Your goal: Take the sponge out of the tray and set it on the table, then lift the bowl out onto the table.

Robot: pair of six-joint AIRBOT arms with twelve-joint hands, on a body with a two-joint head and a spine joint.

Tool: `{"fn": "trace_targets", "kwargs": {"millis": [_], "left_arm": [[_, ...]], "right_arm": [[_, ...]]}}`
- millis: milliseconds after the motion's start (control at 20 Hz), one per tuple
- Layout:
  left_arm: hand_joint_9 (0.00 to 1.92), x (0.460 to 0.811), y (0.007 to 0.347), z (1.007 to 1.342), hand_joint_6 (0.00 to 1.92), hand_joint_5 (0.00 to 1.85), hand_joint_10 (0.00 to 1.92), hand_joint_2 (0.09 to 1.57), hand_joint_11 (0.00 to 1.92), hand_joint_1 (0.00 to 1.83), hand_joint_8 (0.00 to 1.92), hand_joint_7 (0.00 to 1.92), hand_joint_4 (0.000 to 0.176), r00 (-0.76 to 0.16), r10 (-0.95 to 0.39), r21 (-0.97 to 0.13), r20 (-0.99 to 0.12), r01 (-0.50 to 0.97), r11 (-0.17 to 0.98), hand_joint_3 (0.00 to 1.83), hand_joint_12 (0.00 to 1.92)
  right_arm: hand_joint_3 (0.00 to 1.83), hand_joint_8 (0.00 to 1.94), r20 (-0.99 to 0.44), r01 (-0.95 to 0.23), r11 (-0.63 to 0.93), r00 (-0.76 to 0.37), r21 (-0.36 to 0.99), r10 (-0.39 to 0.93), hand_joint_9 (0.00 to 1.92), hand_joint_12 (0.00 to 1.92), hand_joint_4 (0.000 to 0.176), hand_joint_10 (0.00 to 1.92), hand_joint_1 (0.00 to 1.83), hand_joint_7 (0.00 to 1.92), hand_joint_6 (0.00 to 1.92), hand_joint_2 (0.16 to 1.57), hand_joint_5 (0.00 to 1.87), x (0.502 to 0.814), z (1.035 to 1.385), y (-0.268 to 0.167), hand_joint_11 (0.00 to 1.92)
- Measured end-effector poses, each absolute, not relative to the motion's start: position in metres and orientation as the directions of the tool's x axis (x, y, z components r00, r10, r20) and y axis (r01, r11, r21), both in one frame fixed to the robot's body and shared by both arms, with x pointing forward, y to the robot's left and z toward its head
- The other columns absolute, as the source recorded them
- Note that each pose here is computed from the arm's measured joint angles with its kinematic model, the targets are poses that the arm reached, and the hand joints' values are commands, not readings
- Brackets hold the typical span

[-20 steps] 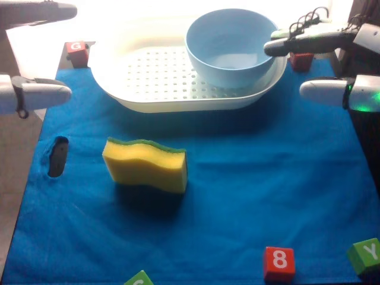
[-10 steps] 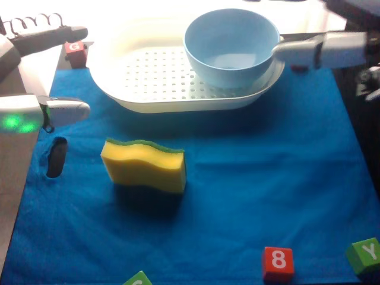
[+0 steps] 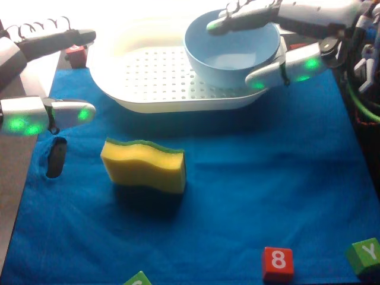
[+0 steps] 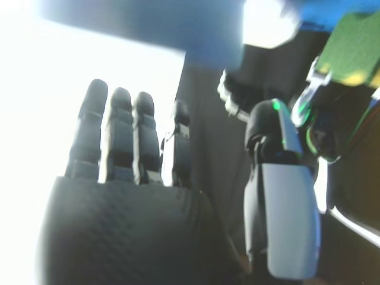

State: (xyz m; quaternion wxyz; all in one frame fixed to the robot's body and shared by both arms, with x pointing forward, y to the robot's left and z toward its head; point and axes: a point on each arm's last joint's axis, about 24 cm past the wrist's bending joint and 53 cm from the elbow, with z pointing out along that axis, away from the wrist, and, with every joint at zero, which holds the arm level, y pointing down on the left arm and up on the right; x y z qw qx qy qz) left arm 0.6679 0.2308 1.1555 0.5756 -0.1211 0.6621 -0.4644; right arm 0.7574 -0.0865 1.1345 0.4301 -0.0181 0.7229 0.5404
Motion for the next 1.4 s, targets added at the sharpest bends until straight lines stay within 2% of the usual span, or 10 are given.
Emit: {"fn": "trace_targets", "kwargs": {"millis": [150,400,700,800,850,950,1050,1150,1350,1400], "left_arm": [[0.21,0.668,0.232,1.156,0.00,0.37,0.00,0.97,0.00,0.79,0.00,0.29,0.079,-0.304,-0.699,-0.756,-0.647,0.373,0.538,0.00,0.60],[0.21,0.669,0.231,1.155,0.00,0.38,0.00,0.97,0.00,0.79,0.00,0.30,0.073,-0.310,-0.695,-0.756,-0.648,0.374,0.538,0.00,0.63],[0.23,0.668,0.226,1.150,0.00,0.39,0.00,0.97,0.00,0.81,0.00,0.32,0.069,-0.329,-0.697,-0.765,-0.638,0.370,0.526,0.00,0.65],[0.23,0.667,0.225,1.150,0.00,0.38,0.00,0.98,0.00,0.81,0.00,0.32,0.064,-0.332,-0.694,-0.765,-0.639,0.373,0.526,0.01,0.65],[0.23,0.668,0.226,1.150,0.00,0.39,0.00,0.97,0.00,0.82,0.00,0.32,0.074,-0.330,-0.697,-0.767,-0.636,0.370,0.524,0.00,0.65],[0.24,0.668,0.226,1.150,0.00,0.40,0.00,0.97,0.00,0.81,0.00,0.33,0.067,-0.332,-0.698,-0.768,-0.635,0.370,0.522,0.00,0.69],[0.23,0.667,0.226,1.150,0.00,0.40,0.00,0.97,0.00,0.80,0.00,0.32,0.061,-0.332,-0.698,-0.768,-0.634,0.370,0.522,0.00,0.70],[0.23,0.667,0.225,1.150,0.00,0.41,0.00,0.97,0.00,0.80,0.00,0.33,0.058,-0.333,-0.700,-0.770,-0.632,0.370,0.520,0.00,0.69],[0.24,0.667,0.222,1.147,0.00,0.40,0.00,0.96,0.00,0.77,0.00,0.33,0.052,-0.340,-0.703,-0.776,-0.625,0.367,0.513,0.00,0.65],[0.24,0.666,0.219,1.145,0.00,0.40,0.00,0.96,0.00,0.77,0.00,0.33,0.049,-0.347,-0.700,-0.777,-0.624,0.369,0.510,0.00,0.66]], "right_arm": [[0.01,0.00,-0.665,-0.492,0.453,-0.619,0.744,0.418,0.09,0.17,0.167,0.00,0.58,0.20,0.00,1.08,0.33,0.764,1.130,-0.081,0.00],[0.00,0.02,-0.689,-0.486,0.502,-0.607,0.716,0.396,0.16,0.22,0.138,0.02,0.63,0.26,0.01,1.08,0.38,0.774,1.122,-0.075,0.00],[0.01,0.00,-0.719,-0.486,0.552,-0.596,0.678,0.357,0.14,0.13,0.167,0.00,0.59,0.24,0.00,1.11,0.36,0.781,1.112,-0.064,0.00],[0.00,0.00,-0.728,-0.488,0.568,-0.597,0.663,0.336,0.17,0.25,0.136,0.00,0.56,0.27,0.00,1.12,0.40,0.780,1.106,-0.061,0.00],[0.00,0.00,-0.730,-0.488,0.572,-0.597,0.660,0.332,0.17,0.27,0.145,0.00,0.50,0.26,0.00,1.13,0.39,0.780,1.105,-0.061,0.00],[0.01,0.00,-0.739,-0.490,0.590,-0.600,0.642,0.307,0.18,0.23,0.128,0.00,0.42,0.27,0.00,1.16,0.38,0.780,1.098,-0.059,0.00],[0.00,0.01,-0.747,-0.491,0.610,-0.605,0.622,0.274,0.24,0.39,0.096,0.00,0.76,0.32,0.01,1.13,0.43,0.778,1.089,-0.055,0.03],[0.00,0.00,-0.749,-0.492,0.616,-0.609,0.615,0.262,0.29,0.61,0.107,0.00,0.78,0.34,0.00,1.16,0.43,0.777,1.086,-0.051,0.00],[0.00,0.01,-0.765,-0.495,0.646,-0.604,0.581,0.224,0.63,0.69,0.004,0.02,0.99,0.64,0.00,1.15,0.68,0.778,1.078,-0.046,0.32],[0.00,0.01,-0.767,-0.497,0.649,-0.602,0.576,0.220,0.71,0.70,0.000,0.02,0.99,0.72,0.00,1.15,0.74,0.779,1.077,-0.045,0.39]]}}
